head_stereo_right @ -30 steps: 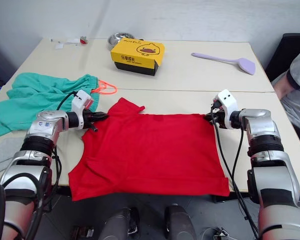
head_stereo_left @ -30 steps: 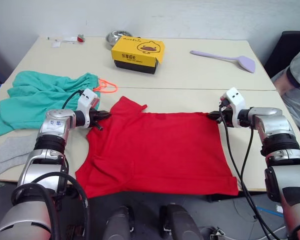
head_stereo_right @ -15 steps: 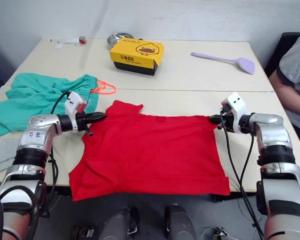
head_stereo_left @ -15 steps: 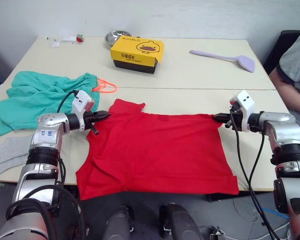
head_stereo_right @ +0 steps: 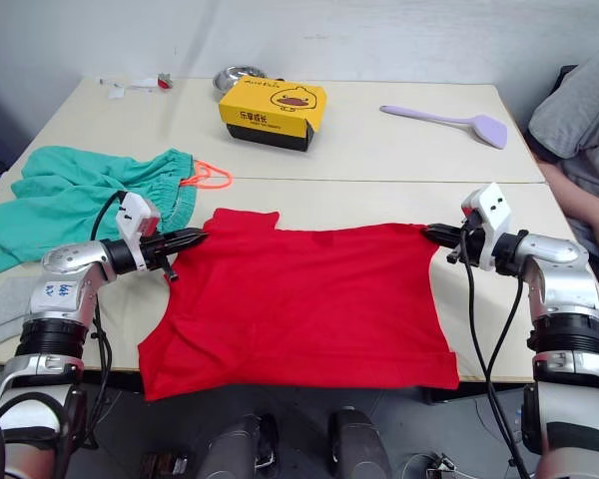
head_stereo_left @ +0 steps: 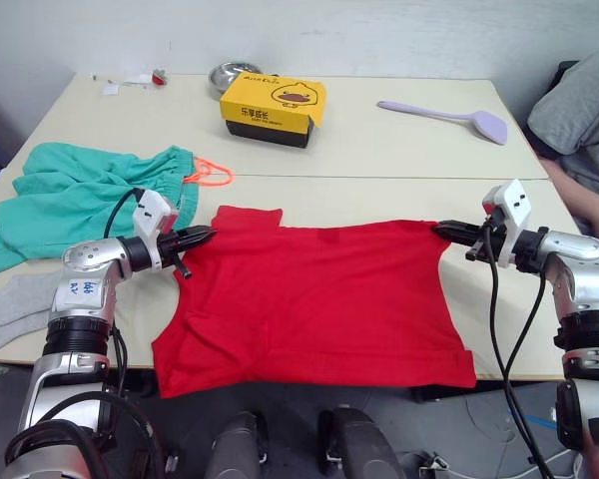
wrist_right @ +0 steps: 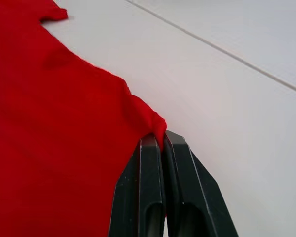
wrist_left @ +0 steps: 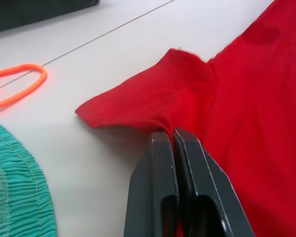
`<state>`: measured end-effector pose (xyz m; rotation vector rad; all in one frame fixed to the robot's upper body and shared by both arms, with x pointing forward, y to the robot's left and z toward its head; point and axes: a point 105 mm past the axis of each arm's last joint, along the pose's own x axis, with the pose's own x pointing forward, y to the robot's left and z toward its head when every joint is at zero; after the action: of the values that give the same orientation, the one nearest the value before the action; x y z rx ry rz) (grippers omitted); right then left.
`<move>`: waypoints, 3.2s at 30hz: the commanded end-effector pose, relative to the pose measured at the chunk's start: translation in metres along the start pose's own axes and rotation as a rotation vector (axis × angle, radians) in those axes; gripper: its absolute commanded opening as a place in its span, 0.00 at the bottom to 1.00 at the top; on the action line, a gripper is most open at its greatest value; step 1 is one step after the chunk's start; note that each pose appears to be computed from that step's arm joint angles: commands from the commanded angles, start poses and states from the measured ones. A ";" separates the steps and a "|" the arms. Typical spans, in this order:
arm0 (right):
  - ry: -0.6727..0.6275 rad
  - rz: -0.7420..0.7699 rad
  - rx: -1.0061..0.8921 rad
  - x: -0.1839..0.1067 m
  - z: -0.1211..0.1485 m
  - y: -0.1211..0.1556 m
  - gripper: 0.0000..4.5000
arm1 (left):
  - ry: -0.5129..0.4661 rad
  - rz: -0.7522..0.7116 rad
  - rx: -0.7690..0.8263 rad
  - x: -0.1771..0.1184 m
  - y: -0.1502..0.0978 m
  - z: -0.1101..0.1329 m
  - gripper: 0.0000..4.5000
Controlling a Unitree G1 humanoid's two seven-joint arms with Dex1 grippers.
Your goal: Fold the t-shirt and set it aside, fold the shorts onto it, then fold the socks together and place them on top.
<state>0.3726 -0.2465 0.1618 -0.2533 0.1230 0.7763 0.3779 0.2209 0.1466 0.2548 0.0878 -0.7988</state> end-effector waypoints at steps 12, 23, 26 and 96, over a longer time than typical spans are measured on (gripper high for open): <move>-0.108 0.072 -0.148 -0.019 -0.003 0.016 0.00 | -0.087 0.029 0.074 -0.023 0.008 0.014 0.01; -0.058 0.115 -0.157 -0.026 -0.029 0.029 0.00 | 0.003 -0.007 0.099 -0.034 -0.006 -0.012 0.01; -0.049 0.118 -0.156 -0.026 -0.033 0.031 0.00 | 0.010 -0.009 0.101 -0.036 -0.008 -0.015 0.01; -0.069 0.191 -0.177 -0.052 0.004 0.078 1.00 | -0.093 -0.418 0.000 -0.015 -0.037 0.013 0.01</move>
<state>0.2826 -0.2224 0.1512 -0.3778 0.0602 1.0086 0.3459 0.2011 0.1384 0.1610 0.1374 -1.1999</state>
